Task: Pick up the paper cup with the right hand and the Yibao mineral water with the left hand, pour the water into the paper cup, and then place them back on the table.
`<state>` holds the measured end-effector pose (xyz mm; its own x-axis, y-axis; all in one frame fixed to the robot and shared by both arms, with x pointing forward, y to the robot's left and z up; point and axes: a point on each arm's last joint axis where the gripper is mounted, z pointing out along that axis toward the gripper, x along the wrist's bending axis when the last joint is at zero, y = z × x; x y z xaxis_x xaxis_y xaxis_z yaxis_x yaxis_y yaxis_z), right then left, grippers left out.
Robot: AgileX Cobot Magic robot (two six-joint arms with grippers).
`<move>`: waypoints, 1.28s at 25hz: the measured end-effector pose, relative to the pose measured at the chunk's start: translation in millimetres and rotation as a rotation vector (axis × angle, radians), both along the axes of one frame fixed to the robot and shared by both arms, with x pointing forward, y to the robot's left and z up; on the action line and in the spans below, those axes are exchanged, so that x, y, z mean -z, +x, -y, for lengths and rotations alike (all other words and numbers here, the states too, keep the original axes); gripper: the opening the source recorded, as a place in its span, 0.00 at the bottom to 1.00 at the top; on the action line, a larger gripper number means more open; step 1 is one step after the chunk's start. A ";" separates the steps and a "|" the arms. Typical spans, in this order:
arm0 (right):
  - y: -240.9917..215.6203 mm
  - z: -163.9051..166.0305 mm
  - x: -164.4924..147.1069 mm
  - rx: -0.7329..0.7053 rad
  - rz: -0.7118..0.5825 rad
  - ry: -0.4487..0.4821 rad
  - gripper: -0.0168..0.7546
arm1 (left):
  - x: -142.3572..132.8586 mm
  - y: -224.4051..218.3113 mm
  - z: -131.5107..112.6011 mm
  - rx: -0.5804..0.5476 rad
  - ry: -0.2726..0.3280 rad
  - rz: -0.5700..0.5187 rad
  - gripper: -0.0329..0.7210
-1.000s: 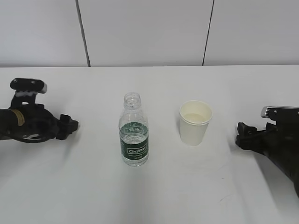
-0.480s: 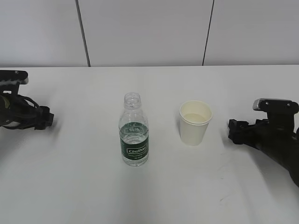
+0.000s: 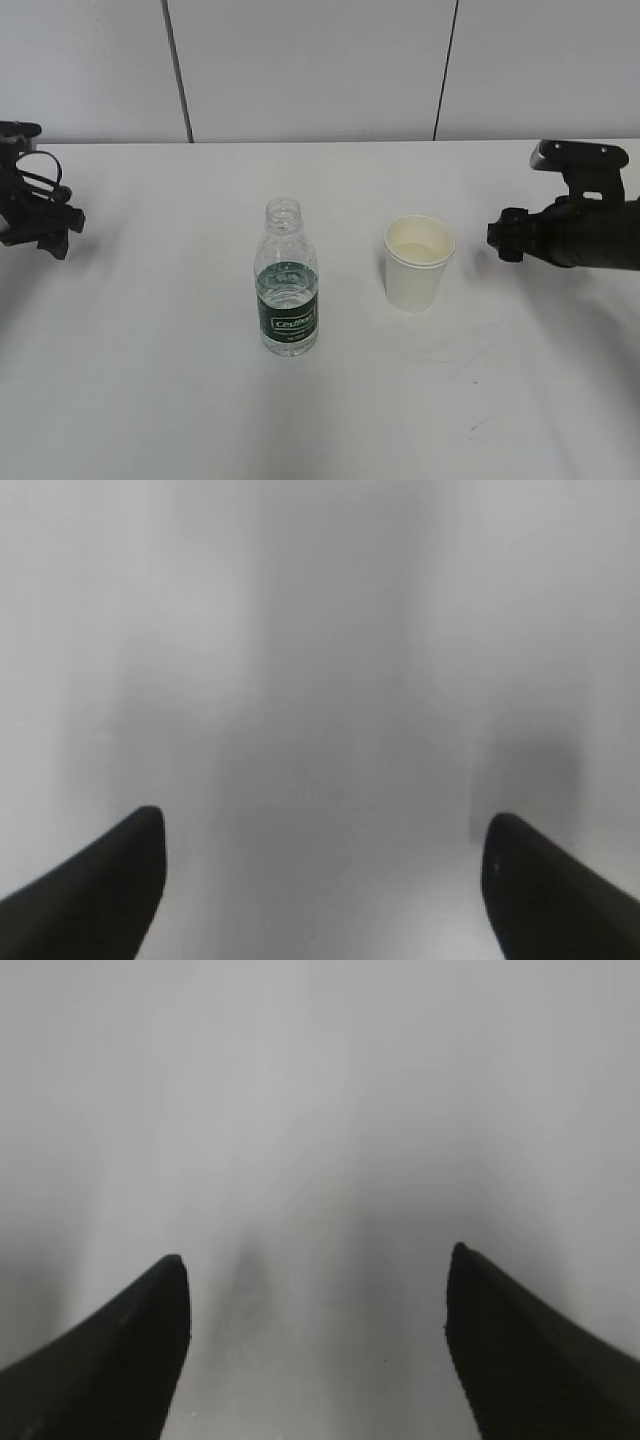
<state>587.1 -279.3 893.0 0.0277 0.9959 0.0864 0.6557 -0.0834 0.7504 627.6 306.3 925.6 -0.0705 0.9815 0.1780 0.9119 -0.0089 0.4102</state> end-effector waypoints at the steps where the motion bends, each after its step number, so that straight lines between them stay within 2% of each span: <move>1: 4.4 -0.4 -7.8 -0.002 -0.015 0.000 0.82 | -8.1 3.8 -0.2 -0.006 0.002 -0.020 0.82; 5: 17.7 -1.8 -37.9 -0.011 -0.134 -0.007 0.82 | -43.0 17.2 3.4 0.012 -0.027 -0.082 0.82; 12: 28.4 -1.6 -83.8 -0.053 -0.444 -0.065 0.79 | -87.0 22.1 10.2 0.048 -0.086 -0.189 0.82; 17: 31.1 -0.2 -120.9 -0.060 -0.573 -0.092 0.79 | -93.8 14.5 17.6 0.089 -0.159 -0.292 0.82; 21: 28.3 0.4 -145.8 -0.058 -0.662 -0.097 0.79 | -93.7 13.3 18.5 0.095 -0.164 -0.306 0.82; 26: 35.1 0.2 -174.0 -0.058 -0.608 -0.100 0.79 | -93.6 13.2 19.8 0.094 -0.179 -0.305 0.82; 32: 34.2 -2.6 -179.4 -0.085 -0.598 -0.078 0.79 | -96.3 12.3 21.3 0.097 -0.197 -0.299 0.82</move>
<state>621.3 -276.7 1072.4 -0.0311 0.9995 0.0067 0.9675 0.0284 0.2514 639.8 284.9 1021.9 0.0510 0.9986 -0.0159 0.9906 -0.0486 0.1280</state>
